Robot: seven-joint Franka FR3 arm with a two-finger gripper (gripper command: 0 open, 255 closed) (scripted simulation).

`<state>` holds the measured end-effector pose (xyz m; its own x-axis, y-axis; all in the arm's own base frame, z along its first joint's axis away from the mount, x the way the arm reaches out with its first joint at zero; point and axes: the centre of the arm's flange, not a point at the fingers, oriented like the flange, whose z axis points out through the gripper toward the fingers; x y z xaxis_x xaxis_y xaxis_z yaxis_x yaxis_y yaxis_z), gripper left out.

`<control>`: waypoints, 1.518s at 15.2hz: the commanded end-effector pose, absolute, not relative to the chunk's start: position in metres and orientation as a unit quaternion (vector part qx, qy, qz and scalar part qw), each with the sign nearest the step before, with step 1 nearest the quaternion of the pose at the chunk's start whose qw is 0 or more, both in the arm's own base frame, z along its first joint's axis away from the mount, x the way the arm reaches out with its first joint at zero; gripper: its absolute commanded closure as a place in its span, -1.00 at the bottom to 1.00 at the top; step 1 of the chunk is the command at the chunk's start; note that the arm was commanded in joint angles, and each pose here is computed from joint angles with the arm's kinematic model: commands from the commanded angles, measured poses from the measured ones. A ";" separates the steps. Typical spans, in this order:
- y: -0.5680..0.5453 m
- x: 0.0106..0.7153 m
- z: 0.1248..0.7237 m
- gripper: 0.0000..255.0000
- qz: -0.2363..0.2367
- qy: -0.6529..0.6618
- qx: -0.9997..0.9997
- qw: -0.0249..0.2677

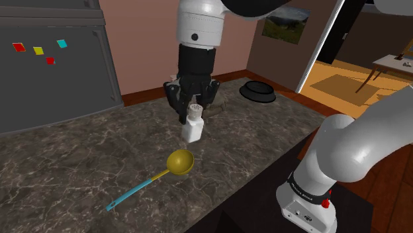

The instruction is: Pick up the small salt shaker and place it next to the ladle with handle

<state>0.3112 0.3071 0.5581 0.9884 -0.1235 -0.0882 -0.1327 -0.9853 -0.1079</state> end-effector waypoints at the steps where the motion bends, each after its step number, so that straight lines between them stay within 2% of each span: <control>1: 0.334 0.307 0.559 1.00 0.041 0.065 -0.995 0.057; 21: 0.598 0.250 0.559 1.00 0.041 0.065 -0.995 0.057; 23: 0.598 0.250 0.549 1.00 0.041 0.065 -0.995 0.057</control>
<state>0.2519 0.5933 0.5549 0.9883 -0.1233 -0.0896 -0.1327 -0.9851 -0.1089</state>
